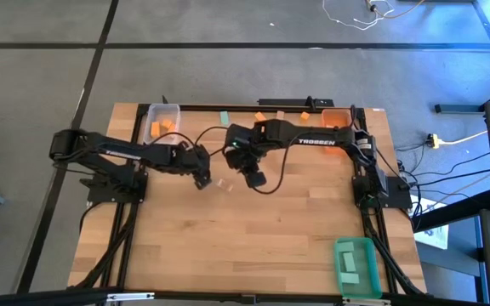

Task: Sort & place blocks by color
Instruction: Put the brown block into the orange bin

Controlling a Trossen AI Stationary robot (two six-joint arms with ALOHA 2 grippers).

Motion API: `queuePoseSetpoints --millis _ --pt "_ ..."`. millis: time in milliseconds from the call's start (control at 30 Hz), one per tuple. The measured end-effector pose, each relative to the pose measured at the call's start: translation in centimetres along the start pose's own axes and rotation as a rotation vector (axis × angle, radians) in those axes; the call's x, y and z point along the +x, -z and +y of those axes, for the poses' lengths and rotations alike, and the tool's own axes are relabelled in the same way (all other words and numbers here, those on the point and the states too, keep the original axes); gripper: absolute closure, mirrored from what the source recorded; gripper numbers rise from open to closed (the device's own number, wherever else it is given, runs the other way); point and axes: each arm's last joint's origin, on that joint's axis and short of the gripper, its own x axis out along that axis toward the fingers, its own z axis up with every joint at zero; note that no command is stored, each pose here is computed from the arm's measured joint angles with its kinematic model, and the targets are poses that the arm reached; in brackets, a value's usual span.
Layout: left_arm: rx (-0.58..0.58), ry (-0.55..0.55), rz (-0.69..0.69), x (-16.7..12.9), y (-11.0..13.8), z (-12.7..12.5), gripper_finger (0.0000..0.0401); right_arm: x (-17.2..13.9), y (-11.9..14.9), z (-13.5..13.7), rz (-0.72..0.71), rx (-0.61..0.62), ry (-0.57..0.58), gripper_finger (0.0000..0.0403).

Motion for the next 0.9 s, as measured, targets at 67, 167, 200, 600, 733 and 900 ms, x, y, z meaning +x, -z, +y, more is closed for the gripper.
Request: queuePoseSetpoints --millis 67,167,200,600,733,900 --pt "0.009 -0.013 0.018 -0.8 -0.2 0.3 0.0182 0.0 -0.2 0.4 -0.025 -0.034 -0.041 0.0292" --pt "0.001 -0.009 0.006 -2.2 -0.4 0.8 0.0182 0.1 -0.6 0.8 -0.045 -0.052 -0.044 0.0292" --pt "-0.002 -0.006 0.001 -2.6 -0.4 0.9 0.0182 0.1 -0.7 0.9 -0.050 -0.057 -0.043 0.0292" --pt "-0.079 0.070 -0.154 -6.5 -0.8 2.5 0.0182 0.4 -1.4 1.4 -0.070 0.012 -0.004 0.0277" --pt "-0.097 0.089 -0.194 -7.5 -0.7 3.0 0.0182 1.0 -1.4 1.3 -0.065 0.050 -0.005 0.0248" --pt "-0.109 0.106 -0.224 -8.4 -0.6 3.4 0.0182 2.0 -1.5 1.6 -0.057 0.083 -0.013 0.0198"
